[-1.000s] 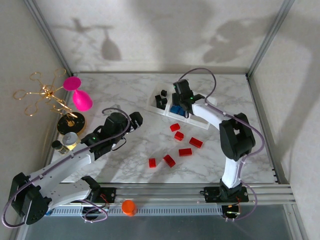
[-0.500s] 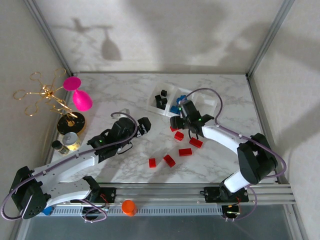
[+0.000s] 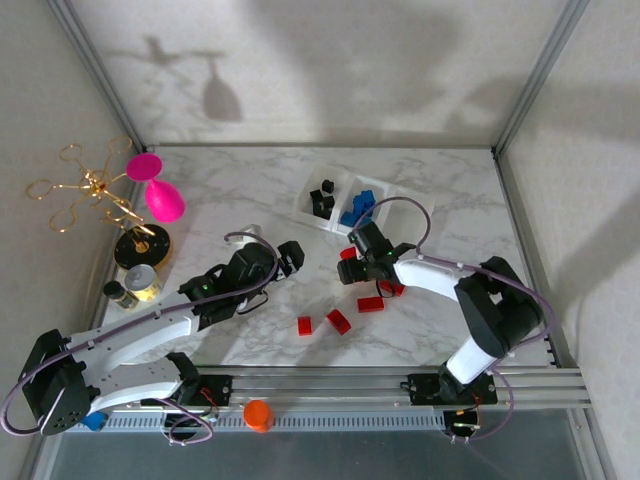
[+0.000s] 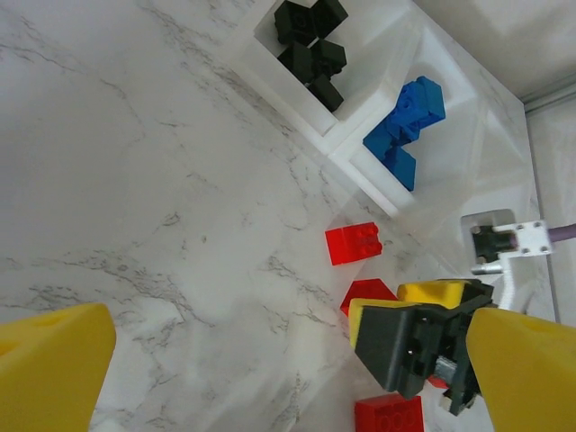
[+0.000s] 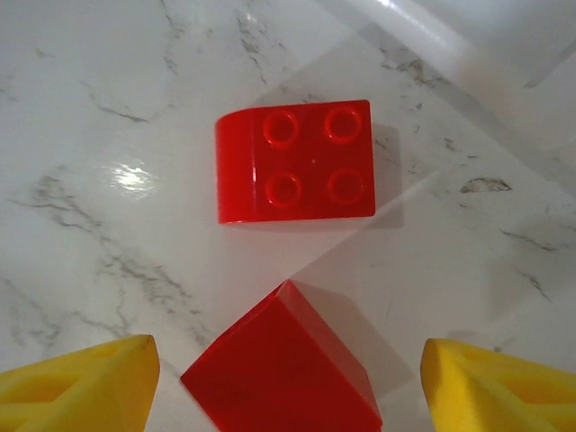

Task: Sort the legos into containers by color
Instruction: Pick up the lego from the center of the table.

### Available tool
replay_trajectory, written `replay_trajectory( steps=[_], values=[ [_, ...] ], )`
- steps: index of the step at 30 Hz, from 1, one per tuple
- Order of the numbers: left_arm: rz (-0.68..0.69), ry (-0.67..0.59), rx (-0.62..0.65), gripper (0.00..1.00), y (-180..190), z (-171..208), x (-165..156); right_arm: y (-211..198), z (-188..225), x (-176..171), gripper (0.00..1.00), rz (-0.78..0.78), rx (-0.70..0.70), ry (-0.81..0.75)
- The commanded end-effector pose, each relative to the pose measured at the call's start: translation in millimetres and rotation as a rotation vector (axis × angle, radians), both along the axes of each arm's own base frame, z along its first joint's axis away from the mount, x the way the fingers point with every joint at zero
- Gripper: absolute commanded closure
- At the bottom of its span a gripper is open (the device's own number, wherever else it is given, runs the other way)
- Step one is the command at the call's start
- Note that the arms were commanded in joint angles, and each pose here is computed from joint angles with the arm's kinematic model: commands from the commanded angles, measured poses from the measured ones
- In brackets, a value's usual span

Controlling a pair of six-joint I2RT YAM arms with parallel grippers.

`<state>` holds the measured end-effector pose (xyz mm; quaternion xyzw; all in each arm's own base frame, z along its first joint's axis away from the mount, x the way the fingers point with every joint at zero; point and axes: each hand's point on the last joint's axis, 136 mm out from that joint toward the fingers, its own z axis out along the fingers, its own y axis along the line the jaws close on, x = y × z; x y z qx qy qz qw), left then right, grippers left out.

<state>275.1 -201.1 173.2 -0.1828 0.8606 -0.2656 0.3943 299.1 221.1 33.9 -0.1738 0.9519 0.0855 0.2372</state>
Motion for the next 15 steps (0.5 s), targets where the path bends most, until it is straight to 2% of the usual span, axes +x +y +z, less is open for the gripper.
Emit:
replay_trajectory(
  steps=[1,7,15],
  values=[
    [0.033,-0.001,0.022,0.00,7,-4,-1,10,3,13,0.24,0.018,-0.008,-0.035],
    [0.044,0.002,0.042,0.00,12,-6,-2,26,-2,-7,0.33,0.067,-0.018,-0.006],
    [0.041,-0.006,0.049,0.00,10,-4,0,21,-11,-8,0.48,0.042,-0.047,0.012]
  ],
)
